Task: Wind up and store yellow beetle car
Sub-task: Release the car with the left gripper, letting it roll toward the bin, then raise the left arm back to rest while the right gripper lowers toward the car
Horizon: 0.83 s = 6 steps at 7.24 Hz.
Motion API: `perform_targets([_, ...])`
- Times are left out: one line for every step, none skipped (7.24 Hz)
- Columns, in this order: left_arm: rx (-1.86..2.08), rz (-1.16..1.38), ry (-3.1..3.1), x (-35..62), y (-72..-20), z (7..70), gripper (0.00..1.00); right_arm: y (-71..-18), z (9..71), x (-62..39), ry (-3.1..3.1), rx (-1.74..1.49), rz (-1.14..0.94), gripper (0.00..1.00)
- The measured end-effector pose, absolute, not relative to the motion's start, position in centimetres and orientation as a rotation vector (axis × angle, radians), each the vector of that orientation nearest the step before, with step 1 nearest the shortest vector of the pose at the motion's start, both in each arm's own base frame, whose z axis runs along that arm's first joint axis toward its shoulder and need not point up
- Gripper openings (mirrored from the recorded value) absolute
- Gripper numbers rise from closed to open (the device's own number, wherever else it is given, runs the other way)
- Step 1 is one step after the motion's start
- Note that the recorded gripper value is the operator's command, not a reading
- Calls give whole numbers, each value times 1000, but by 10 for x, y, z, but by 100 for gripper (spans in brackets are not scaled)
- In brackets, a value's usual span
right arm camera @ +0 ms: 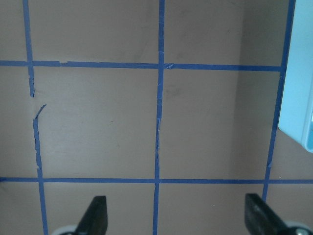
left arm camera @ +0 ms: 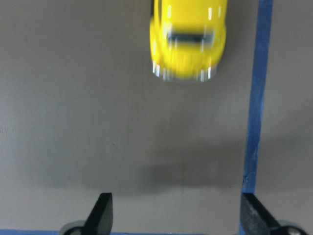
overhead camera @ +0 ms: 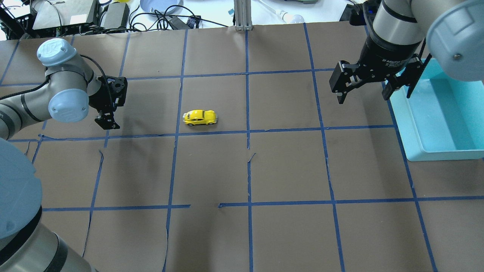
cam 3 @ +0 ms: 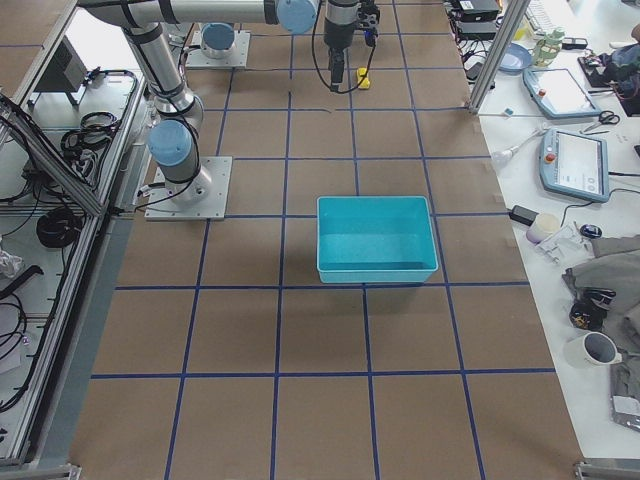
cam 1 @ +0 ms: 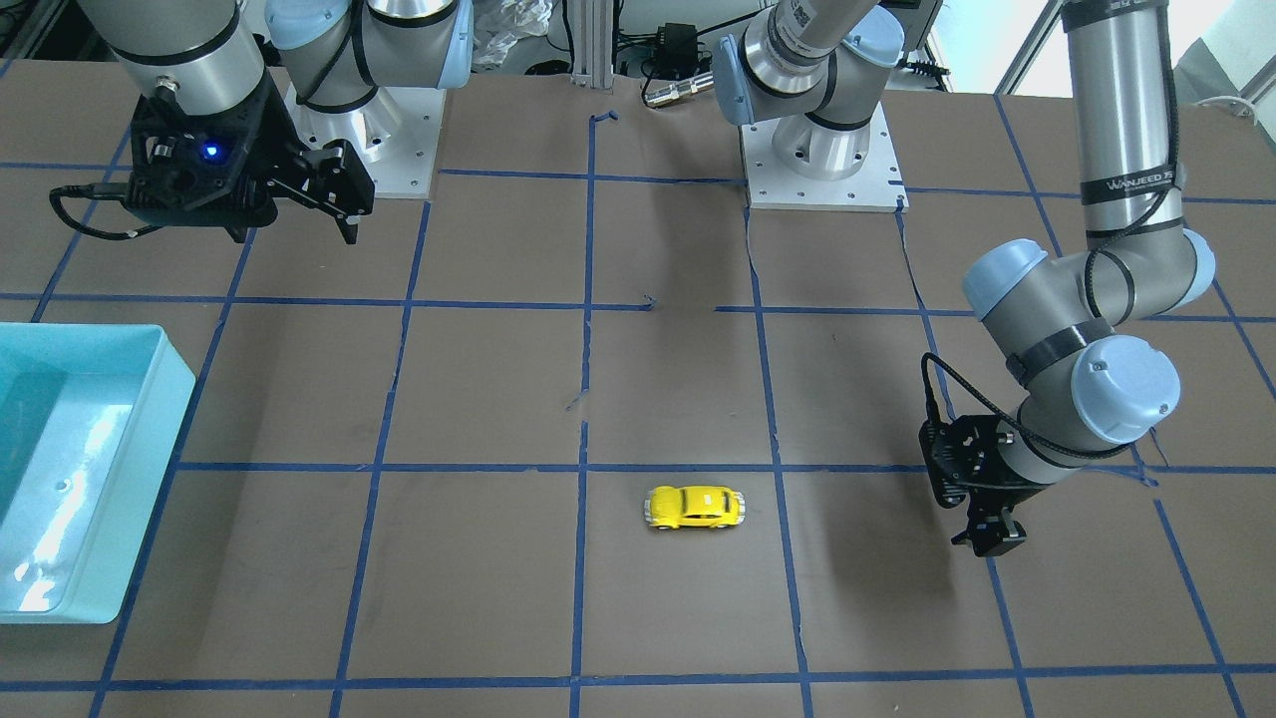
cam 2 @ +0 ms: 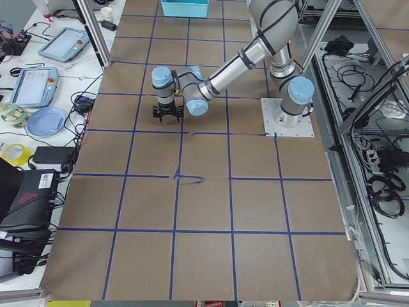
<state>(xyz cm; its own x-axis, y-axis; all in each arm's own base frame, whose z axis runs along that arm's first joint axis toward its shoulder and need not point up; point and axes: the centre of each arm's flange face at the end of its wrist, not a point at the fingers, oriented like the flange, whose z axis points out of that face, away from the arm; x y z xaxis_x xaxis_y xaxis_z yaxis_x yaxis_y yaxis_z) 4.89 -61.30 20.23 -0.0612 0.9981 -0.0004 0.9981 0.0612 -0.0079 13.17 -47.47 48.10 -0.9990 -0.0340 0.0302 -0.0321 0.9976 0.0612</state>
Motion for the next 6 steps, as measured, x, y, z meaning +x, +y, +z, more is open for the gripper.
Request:
perform_targets([-2102,25,-2321,24,-612,218,92,-475,481,132,-3109,52,-94,100])
perform_targets([-2032,44,-2381,-17,-610,240,92,-475,481,132,-3110,54,-95,100])
perform_targets([-1912,53,-2477,-64,-606,271,92,-475,480,132,-3110,61,-96,100])
perform_targets([-1733,54,-2601,-102,-601,306,93,-476,479,131,-3110,69,-98,100])
perform_targets([-1476,57,-2751,-130,-597,342,93,-479,477,129,-3109,68,-101,100])
perform_targets([-1209,66,-2878,-153,-591,380,93,-482,475,123,-3107,62,-107,100])
